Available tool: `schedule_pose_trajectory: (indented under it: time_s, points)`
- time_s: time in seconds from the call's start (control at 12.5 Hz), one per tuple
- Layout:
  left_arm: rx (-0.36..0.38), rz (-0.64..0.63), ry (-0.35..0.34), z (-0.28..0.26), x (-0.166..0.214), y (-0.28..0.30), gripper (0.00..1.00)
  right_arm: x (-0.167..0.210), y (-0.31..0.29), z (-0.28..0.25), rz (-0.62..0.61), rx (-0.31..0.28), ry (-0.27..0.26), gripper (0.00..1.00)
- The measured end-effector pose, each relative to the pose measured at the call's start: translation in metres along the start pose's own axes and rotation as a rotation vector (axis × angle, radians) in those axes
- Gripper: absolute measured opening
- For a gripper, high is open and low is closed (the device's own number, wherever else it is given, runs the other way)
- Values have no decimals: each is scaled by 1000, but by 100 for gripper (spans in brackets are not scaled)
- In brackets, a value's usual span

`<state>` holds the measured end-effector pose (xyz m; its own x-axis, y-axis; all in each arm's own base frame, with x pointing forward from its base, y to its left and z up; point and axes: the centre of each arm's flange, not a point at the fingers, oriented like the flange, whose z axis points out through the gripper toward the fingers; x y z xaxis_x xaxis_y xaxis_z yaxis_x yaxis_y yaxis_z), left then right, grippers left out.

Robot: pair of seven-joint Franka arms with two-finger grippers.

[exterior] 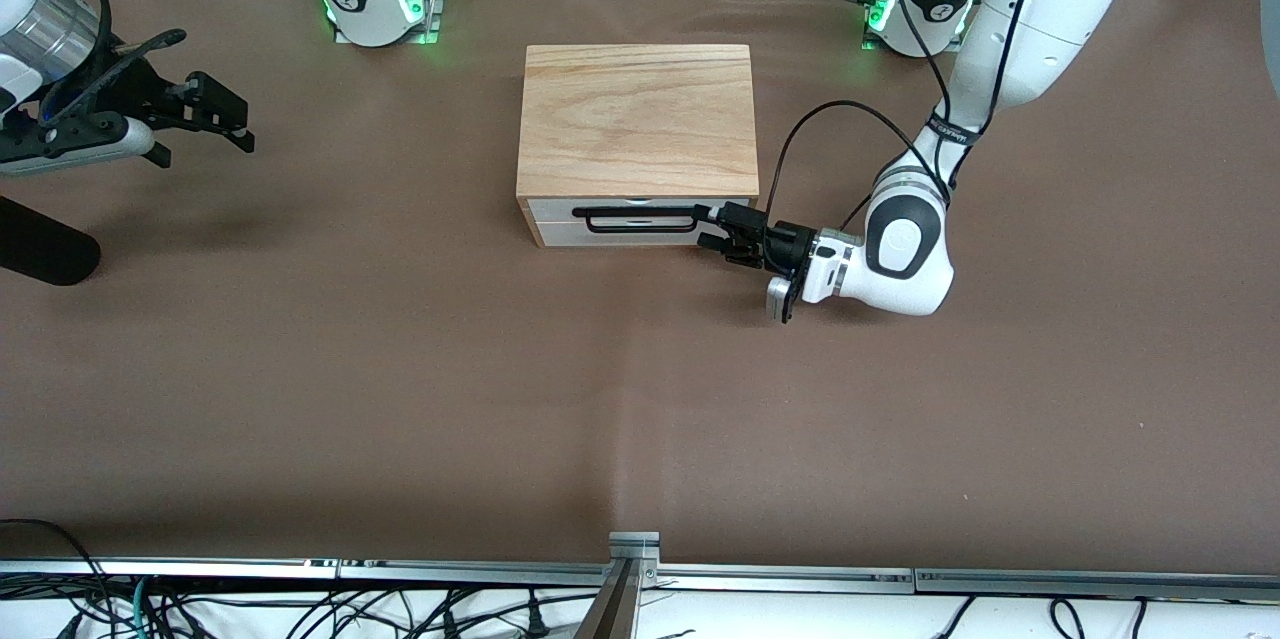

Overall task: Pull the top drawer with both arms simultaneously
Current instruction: 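Reach the right gripper to the handle's other end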

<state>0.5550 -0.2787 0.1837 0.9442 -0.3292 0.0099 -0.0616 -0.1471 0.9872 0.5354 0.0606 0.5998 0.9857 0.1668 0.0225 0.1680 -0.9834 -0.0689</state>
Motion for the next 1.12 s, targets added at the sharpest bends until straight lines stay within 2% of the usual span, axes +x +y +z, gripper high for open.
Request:
schedule_pose_trajectory:
  time_s: [0.16,0.24,0.32,0.72,0.96,1.12]
  points:
    - [-3,0,3,0,0,0,96,2,-6,4,-13,5,-8,100]
    - [-8,-1,10,0,1,1,96,5,-11,12,-28,24,-17,100]
    - [-10,1,12,0,1,1,91,11,-18,24,-48,65,-28,100]
    - [-11,6,13,1,2,2,85,50,-47,129,-131,347,-76,100]
    - [-10,10,15,0,3,3,80,61,-78,189,-121,503,-55,100]
    - [-9,13,17,-1,4,4,78,66,-97,217,-83,586,-41,100]
